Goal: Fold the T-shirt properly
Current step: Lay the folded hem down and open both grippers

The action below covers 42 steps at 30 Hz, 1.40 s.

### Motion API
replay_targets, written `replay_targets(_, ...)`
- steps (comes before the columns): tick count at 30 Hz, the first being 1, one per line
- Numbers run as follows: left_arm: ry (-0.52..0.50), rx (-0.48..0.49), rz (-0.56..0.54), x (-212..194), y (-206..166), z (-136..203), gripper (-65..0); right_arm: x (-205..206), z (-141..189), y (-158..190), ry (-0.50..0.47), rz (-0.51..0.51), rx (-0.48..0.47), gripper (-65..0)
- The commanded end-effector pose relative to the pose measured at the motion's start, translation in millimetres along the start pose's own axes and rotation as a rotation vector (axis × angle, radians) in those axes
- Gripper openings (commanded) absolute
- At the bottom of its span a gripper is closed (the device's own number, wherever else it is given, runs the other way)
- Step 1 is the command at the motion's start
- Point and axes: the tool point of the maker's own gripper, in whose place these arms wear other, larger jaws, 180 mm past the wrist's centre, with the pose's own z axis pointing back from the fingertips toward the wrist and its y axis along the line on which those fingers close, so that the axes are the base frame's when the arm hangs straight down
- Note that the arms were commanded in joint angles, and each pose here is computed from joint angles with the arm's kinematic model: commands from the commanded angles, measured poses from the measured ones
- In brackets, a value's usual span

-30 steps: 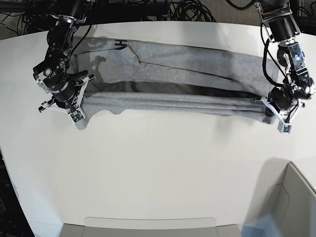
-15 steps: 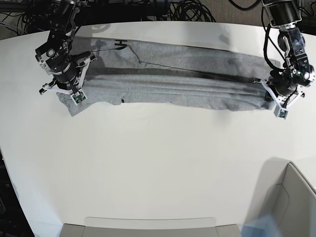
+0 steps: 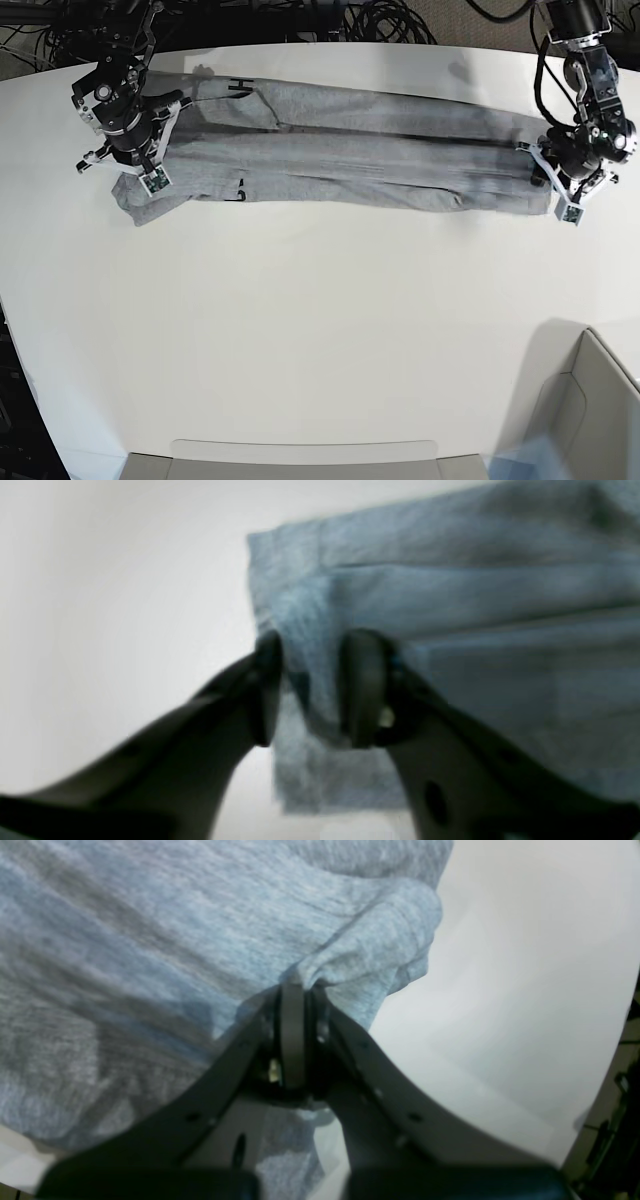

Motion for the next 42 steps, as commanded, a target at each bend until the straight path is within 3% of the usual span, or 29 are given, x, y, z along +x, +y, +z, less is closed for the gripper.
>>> replay_targets(1,-0.049,0.038,-0.016,16.3,13.0,10.0,-33.9,2.8,4.7,-9.8,-0.006,0.025,-0.030,-57.1)
replay_targets(4,-0.055,0.040,-0.023,17.8,12.4,11.9,-33.4,3.5,4.7,-9.8,-0.010,0.027,-0.030,-46.1)
replay_targets(7,-0.056,0.045,-0.040,19.7,17.3,14.3,-33.2,5.9,4.6,-10.9,-0.015,0.025,-0.032,-40.6)
replay_targets(11,-0.030,0.018,-0.086,15.0,13.0,13.5,-32.6,6.5,4.6,-11.2,-0.016,0.025,-0.033,-40.4)
replay_targets(17,0.020,0.034,0.030,5.1,38.1,3.6,-32.2,6.3,4.7,-11.7,-0.016,0.026,-0.034,-40.5)
replay_targets(31,0.126,0.067,0.102,-17.7,56.2,12.0,-32.5,10.6,4.2,-13.9,-0.023,0.030,-0.041,-40.5)
replay_targets(36,0.129,0.106,0.133,-2.9,70.8,26.7,-32.5,11.0,4.2,-13.5,-0.023,0.031,-0.040,-40.5)
replay_targets(42,0.090,0.109,0.097,18.9,46.0,41.1,-32.5,12.2,4.0,-12.0,-0.027,0.031,-0.035,-40.5)
